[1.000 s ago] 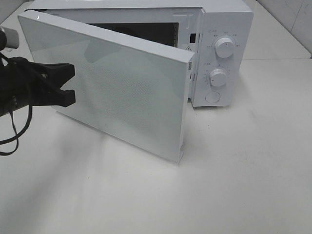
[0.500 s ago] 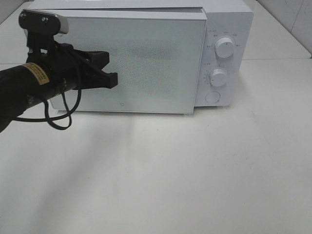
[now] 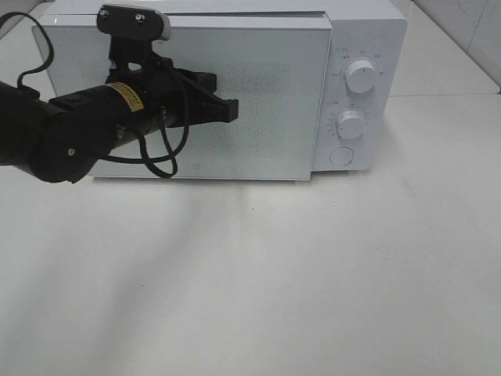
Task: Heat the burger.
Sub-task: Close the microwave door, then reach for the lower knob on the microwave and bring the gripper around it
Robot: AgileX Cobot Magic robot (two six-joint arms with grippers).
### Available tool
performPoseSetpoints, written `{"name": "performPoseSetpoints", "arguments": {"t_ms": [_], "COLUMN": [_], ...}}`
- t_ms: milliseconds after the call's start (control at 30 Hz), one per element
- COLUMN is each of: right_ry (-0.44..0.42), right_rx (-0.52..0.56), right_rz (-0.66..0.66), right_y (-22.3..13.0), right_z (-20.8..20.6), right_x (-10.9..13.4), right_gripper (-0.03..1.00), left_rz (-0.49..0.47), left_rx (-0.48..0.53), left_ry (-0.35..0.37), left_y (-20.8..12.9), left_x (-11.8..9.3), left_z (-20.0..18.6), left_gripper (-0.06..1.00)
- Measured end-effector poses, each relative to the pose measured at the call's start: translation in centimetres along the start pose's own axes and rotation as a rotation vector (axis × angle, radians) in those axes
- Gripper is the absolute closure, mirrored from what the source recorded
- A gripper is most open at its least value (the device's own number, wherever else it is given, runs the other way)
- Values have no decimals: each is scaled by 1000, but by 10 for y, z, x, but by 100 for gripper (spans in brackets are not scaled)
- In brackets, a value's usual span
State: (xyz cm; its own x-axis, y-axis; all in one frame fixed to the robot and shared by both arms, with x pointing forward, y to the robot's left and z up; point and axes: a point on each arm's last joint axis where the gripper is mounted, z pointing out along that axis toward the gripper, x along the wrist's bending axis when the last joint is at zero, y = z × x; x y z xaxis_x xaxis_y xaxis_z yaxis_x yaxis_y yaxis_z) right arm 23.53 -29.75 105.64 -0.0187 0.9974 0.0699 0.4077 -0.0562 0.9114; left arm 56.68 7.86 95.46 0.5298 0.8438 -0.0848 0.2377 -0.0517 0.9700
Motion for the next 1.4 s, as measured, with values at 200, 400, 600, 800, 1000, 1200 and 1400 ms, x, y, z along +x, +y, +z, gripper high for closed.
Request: {"name": "performPoseSetpoints", "arguments": {"t_ms": [200, 400, 600, 800, 1000, 1200, 1400], "right_ry": [0, 0, 0, 0, 0, 0, 0], "right_rx": [0, 0, 0, 0, 0, 0, 0], "right_rz": [0, 0, 0, 0, 0, 0, 0], "right_y": [0, 0, 0, 0, 0, 0, 0], "right_z": [0, 0, 0, 0, 0, 0, 0], "right_x": [0, 0, 0, 0, 0, 0, 0], "right_gripper": [33, 33, 33, 33, 33, 33, 33], "left_rz": [32, 56, 65, 83, 51, 23, 35], "left_rx": [26, 41, 41, 57, 45, 66, 152], "left_ry": [-47, -79, -95, -114, -125, -148, -198], "left_y": [0, 0, 2, 6, 9, 12, 19], "left_x": [-16, -28, -36, -45, -58, -76, -103], "left_z": [18, 37, 54, 63, 63, 59, 44], "left_gripper": [94, 94, 94, 94, 94, 93, 38]}}
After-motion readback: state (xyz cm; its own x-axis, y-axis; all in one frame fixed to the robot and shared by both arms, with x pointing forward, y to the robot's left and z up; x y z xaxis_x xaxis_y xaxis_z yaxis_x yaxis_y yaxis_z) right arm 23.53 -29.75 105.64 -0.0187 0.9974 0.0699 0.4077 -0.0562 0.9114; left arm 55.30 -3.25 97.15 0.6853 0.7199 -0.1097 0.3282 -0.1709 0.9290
